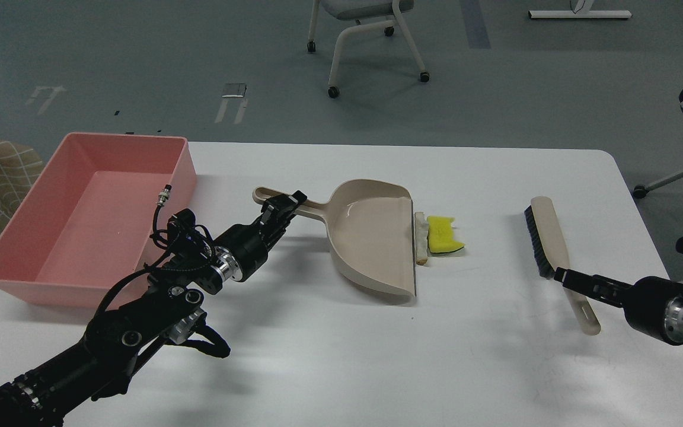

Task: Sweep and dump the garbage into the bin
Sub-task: 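Grasp the wooden brush handle with the right gripper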

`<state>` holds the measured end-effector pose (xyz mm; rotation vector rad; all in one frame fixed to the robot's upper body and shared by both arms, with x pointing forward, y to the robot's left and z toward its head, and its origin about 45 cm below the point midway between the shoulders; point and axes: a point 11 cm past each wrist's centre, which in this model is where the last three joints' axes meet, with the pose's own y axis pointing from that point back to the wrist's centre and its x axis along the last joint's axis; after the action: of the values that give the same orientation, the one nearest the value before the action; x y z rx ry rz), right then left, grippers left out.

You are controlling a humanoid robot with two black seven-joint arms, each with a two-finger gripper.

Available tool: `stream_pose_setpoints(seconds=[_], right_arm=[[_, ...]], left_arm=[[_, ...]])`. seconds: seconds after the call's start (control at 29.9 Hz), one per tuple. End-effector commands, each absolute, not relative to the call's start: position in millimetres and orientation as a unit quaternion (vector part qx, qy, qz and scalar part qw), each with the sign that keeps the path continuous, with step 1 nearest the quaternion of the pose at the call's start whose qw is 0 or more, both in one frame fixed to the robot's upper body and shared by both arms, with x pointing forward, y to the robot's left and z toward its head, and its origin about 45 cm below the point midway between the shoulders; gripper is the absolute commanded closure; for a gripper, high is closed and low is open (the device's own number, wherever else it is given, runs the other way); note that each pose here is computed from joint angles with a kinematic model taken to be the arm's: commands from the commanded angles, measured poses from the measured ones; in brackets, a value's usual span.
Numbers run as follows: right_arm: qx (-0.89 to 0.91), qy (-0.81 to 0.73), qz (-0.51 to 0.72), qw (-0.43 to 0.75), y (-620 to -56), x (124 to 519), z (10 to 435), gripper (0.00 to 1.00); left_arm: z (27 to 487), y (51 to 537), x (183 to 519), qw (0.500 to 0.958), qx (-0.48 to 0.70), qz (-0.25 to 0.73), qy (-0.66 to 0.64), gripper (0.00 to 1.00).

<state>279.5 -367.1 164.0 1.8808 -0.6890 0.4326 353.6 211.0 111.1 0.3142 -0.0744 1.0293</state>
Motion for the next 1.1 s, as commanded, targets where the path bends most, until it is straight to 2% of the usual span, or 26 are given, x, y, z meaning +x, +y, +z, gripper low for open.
stream_pose_setpoints(seconds=[0.0,0.27,0.43,0.5,0.64,0.67,0.7,0.9,1.07], right_arm=[[0.782,-0.288,0.178,0.523,-368,279,163,0.43],[0.787,-0.282,0.172,0.521,-360,275,154,0.6],[0.785,-0.271,0.174,0.53,-359,272,149,0.61],[0.785,-0.271,0.175,0.528,-358,272,150,0.65],[0.786,-0.272,0.178,0.526,-358,274,152,0.81],[0.785,-0.271,0.179,0.527,-359,274,153,0.93],[0.785,-0.271,0.179,0.528,-360,274,153,0.99],[0.79,-0.271,0.178,0.521,-356,274,153,1.0],[0.809,-0.259,0.174,0.497,-331,272,144,1.0]], left_arm=[[111,210,354,0.858,0.15,0.49,-0.035,0.99],[111,210,354,0.858,0.149,0.49,-0.034,0.99],[110,211,353,0.858,0.149,0.49,-0.034,0.99],[110,211,353,0.858,0.149,0.491,-0.034,0.99],[110,211,353,0.858,0.149,0.49,-0.033,0.99],[110,211,353,0.858,0.15,0.491,-0.033,0.99],[110,211,353,0.858,0.15,0.491,-0.033,0.99],[109,209,353,0.857,0.152,0.492,-0.034,0.99],[108,207,352,0.857,0.151,0.491,-0.033,0.99]])
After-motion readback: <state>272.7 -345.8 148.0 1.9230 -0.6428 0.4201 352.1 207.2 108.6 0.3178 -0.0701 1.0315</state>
